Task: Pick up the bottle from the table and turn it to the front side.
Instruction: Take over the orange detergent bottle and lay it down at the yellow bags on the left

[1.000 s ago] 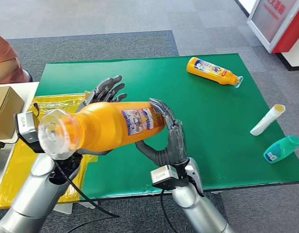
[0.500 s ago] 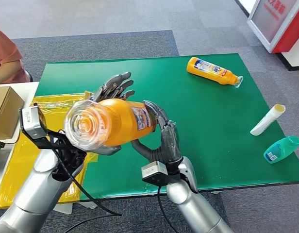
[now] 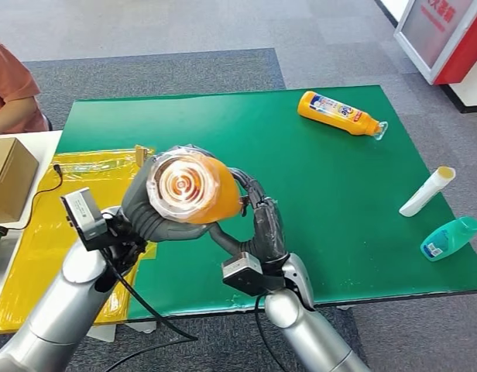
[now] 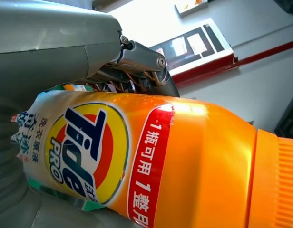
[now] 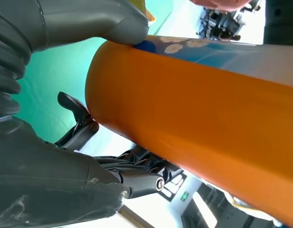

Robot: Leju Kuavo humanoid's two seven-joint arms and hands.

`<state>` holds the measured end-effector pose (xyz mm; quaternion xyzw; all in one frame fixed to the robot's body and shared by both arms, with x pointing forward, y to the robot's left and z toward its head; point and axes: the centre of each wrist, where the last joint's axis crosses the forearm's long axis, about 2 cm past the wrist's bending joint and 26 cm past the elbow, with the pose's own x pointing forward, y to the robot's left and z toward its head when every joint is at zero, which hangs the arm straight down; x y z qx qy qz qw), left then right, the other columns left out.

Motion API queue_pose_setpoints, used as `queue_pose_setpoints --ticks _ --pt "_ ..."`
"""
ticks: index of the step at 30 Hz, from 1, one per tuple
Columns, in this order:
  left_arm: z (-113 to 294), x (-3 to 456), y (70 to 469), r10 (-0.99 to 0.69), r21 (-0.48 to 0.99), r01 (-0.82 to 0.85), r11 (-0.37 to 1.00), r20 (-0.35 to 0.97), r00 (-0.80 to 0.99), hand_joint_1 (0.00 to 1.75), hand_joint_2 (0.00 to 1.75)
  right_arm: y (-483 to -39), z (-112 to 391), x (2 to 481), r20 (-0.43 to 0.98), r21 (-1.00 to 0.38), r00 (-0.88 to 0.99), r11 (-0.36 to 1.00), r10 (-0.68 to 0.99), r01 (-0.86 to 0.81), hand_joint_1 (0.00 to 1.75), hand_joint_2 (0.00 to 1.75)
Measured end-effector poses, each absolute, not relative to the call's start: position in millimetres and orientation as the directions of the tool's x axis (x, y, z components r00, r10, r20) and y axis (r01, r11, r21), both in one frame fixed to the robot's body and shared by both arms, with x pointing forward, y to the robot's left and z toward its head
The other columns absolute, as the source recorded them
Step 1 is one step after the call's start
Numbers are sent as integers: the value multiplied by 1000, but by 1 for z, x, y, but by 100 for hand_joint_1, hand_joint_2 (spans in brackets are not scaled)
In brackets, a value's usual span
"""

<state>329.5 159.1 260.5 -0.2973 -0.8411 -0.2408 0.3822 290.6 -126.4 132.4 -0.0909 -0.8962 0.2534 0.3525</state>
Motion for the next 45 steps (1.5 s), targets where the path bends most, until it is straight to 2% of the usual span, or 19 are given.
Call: queue_pose_setpoints --ticks 4,9,13,15,17,21,25,29,33,37,41,45 --pt "260 328 159 284 203 652 730 778 -560 175 175 -127 131 290 586 -523 -731 852 349 -13 155 175" --pt "257 324 160 257 214 612 761 767 -588 175 175 -128 130 289 587 -528 -726 849 359 -7 155 175" --pt "257 323 162 249 216 599 771 764 -596 175 175 -128 128 288 590 -529 -723 849 360 -10 0 175" --pt "258 323 164 220 230 555 799 748 -626 175 175 -128 126 285 598 -529 -715 849 363 -12 0 175" --pt "258 322 169 137 266 444 856 711 -689 175 175 -130 123 283 620 -520 -693 854 368 -11 0 175" --pt "251 307 185 -244 392 -12 920 548 -800 175 175 -142 117 277 690 -474 -615 881 382 15 0 175" --pt "241 289 197 -585 491 -381 783 373 -720 175 175 -165 123 276 717 -429 -571 899 400 92 0 175" --pt "229 279 206 -760 555 -548 627 279 -587 175 175 -186 138 276 711 -386 -567 905 416 181 0 175" --pt "216 273 213 -866 616 -630 473 193 -461 175 175 -199 155 274 697 -344 -583 908 418 239 0 175" --pt "214 272 214 -877 626 -635 452 183 -444 175 175 -201 157 273 695 -338 -586 908 417 246 0 175" --pt "161 282 232 -957 816 -516 260 147 -250 175 175 -211 184 271 661 -289 -634 916 402 279 0 175" --pt "135 289 241 -971 888 -407 215 148 -189 175 175 -211 189 271 654 -280 -645 919 395 279 0 175"
